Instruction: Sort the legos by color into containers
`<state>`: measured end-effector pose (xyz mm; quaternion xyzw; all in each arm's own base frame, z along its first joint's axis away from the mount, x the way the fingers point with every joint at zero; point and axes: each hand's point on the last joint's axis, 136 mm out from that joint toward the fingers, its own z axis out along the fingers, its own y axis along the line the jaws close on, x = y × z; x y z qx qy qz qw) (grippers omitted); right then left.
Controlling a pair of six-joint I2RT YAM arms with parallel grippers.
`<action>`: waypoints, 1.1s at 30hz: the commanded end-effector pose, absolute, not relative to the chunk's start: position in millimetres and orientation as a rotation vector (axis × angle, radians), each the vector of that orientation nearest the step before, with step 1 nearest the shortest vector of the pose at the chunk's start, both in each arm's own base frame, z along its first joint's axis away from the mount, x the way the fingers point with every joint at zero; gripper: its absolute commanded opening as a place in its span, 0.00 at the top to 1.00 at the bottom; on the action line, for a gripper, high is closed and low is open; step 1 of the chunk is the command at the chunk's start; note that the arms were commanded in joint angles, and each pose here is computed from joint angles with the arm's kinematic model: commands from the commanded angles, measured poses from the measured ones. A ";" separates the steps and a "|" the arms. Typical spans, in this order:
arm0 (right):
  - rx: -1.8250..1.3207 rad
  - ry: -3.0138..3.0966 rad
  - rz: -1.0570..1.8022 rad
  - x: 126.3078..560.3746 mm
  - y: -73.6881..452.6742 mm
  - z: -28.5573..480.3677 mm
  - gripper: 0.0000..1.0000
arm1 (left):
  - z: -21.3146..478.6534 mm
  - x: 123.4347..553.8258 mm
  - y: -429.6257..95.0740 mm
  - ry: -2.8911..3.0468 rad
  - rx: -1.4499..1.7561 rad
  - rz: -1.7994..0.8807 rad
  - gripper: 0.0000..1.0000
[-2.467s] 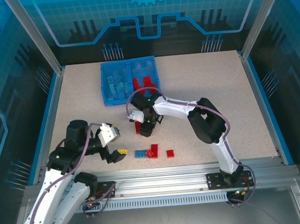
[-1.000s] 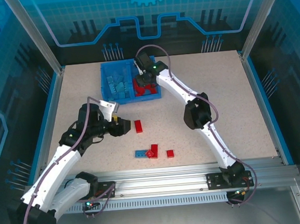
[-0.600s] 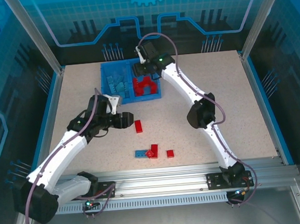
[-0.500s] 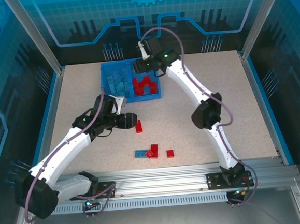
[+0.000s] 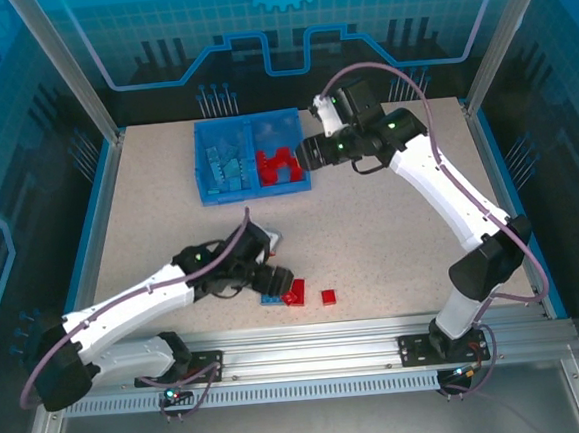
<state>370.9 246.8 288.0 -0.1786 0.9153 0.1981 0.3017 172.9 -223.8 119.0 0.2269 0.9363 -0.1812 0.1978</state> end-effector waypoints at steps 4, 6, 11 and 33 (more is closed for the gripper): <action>-0.516 2.480 0.507 359.0 238.8 271.0 0.26 | 122.7 161.8 -223.2 2.329 1.115 -0.438 0.23; -0.522 2.480 0.512 358.5 239.7 271.1 0.25 | 119.6 149.6 -228.5 2.184 1.401 -0.438 0.17; -0.528 2.479 0.525 356.7 240.7 272.8 0.25 | 96.2 138.7 -219.8 1.882 1.777 -0.336 0.06; -0.514 2.490 0.478 345.7 225.7 271.0 0.25 | 35.8 157.6 -225.5 1.802 1.934 -0.414 0.11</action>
